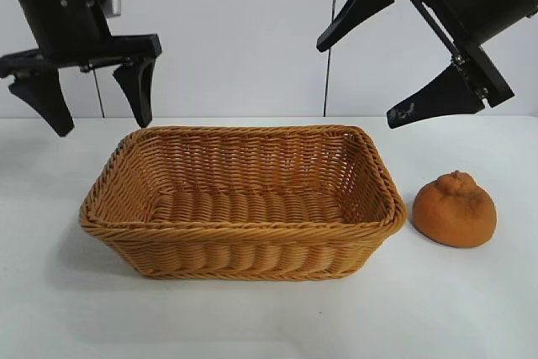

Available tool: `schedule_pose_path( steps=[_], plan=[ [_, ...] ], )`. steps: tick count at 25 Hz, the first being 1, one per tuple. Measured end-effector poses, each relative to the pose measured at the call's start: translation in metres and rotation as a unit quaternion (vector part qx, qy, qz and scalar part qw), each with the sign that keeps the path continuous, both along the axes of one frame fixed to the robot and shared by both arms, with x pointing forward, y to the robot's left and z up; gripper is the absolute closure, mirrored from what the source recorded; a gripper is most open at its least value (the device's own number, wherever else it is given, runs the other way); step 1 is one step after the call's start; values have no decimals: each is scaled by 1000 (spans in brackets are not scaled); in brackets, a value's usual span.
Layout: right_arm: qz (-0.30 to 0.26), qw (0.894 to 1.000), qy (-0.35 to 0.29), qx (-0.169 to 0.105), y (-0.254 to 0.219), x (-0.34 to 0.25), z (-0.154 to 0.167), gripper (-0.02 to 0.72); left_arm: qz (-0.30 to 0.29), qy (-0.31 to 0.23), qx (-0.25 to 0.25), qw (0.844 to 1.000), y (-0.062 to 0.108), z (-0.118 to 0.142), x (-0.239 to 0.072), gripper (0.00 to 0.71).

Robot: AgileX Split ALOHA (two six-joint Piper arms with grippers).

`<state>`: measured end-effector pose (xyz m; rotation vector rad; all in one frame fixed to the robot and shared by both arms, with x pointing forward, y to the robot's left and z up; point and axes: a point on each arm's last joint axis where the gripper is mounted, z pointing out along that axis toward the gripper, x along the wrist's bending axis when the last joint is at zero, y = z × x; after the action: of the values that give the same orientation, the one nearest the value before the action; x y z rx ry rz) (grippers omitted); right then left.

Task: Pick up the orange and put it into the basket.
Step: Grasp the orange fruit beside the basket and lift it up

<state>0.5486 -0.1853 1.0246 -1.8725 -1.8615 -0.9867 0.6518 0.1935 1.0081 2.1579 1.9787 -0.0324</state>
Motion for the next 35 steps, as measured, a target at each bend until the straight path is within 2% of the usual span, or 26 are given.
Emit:
schedule_pose_path(
  steps=[3,6,9,12,18,23,29,35],
  plan=[
    [0,1000,0,-1,0,0,0,39,14,-8,15,1000,21,11,0,66],
    [0,1000,0,-1,0,0,0,39,34,-9,23,999,50,13,4,66],
    [0,1000,0,-1,0,0,0,39,54,-8,28,998,71,13,6,66],
    [0,1000,0,-1,0,0,0,39,55,-9,29,998,74,13,6,66],
    [1,1000,0,-1,0,0,0,39,39,-19,27,999,63,28,-10,66],
    [1,1000,0,-1,0,0,0,39,26,-16,29,999,67,46,-56,66],
    [2,1000,0,-2,0,0,0,39,17,-11,32,999,74,58,-137,66],
    [2,1000,0,-3,0,0,0,39,15,-37,30,999,82,60,-221,66]
  ],
)
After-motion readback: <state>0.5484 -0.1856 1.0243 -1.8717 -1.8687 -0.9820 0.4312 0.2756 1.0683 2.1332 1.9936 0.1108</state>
